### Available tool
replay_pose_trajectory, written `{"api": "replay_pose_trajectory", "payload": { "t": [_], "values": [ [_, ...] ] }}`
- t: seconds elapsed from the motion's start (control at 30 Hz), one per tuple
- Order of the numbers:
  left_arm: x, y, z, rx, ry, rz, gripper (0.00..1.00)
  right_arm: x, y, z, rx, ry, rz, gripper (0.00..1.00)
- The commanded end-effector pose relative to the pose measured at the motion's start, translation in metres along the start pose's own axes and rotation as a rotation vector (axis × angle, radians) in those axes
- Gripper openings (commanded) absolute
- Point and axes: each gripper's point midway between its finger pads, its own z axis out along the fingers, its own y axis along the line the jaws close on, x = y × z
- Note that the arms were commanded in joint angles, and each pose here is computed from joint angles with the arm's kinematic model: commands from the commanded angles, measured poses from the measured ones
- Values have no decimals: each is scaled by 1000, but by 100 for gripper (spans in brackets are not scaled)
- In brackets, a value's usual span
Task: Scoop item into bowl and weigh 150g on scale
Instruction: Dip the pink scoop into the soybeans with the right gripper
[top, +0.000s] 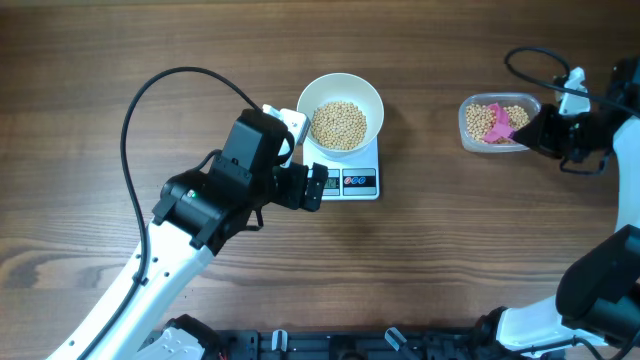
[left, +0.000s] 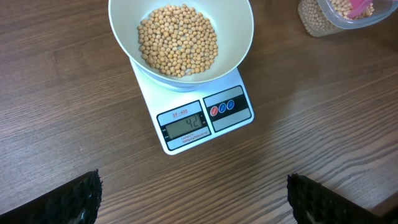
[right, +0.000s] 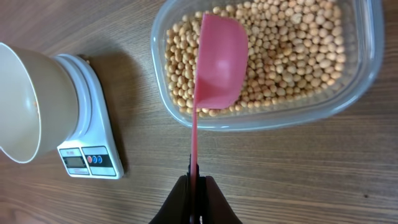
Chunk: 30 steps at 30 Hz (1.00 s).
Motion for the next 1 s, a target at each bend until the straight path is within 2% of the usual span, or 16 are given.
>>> {"api": "replay_pose_trajectory", "payload": {
  "t": [0.0,0.5,0.97],
  "values": [
    [0,2,-1,-14,-8,-7,100,1,0,6,-95,10,39,4],
    [0,2,-1,-14,-8,-7,100,-5,-9,4,-281,-13,166,4],
    [0,2,-1,-14,-8,-7,100,-7,-37,-18,-319,-82,270,4]
  ]
}}
